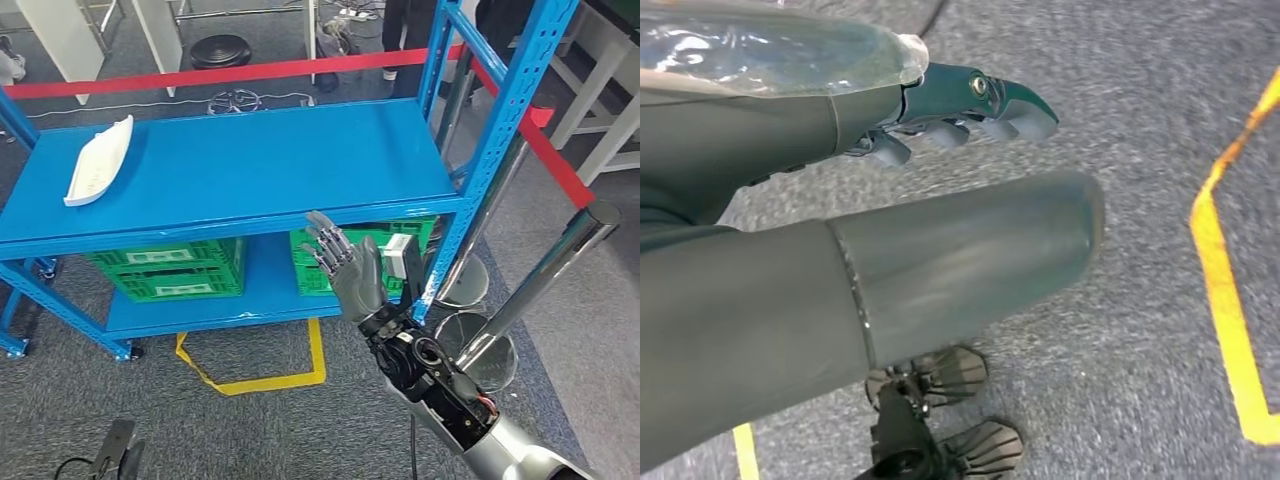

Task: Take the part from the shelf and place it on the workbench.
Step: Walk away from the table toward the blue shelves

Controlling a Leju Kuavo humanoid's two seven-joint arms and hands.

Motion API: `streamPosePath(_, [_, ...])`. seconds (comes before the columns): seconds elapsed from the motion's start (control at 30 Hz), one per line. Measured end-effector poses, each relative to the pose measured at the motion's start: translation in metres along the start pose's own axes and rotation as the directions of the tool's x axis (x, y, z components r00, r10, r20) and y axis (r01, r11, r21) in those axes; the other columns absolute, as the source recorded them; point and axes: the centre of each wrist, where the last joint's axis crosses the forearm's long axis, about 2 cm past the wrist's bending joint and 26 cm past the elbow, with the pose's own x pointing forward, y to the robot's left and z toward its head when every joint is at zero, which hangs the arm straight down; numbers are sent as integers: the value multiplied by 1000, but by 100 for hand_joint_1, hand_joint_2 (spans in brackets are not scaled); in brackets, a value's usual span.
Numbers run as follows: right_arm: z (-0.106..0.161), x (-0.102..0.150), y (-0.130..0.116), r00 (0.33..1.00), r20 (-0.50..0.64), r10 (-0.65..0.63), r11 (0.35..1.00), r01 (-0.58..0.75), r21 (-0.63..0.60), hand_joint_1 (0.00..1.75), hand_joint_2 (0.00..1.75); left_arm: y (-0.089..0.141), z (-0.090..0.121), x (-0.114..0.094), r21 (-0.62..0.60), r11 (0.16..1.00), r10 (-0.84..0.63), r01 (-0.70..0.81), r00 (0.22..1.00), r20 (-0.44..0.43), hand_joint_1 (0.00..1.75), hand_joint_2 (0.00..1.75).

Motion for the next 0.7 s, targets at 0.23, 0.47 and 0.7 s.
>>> streamPosePath(0.23, [-2,1,-1,1000,6,2,1000,-2,-2,0,0,-1,-1,3,-4,1000,0,0,1000,6,0,0])
streamPosePath(0.47, [-2,0,-2,1000,0,4,1000,-4,-6,0,0,-3,0,2,-7,1000,1,-1,1000,4,0,0])
streamPosePath(0.7, [-3,-1,-3,1000,5,7,1000,-7,-10,0,0,-3,-1,4,-5,1000,2,-2,1000,8,0,0])
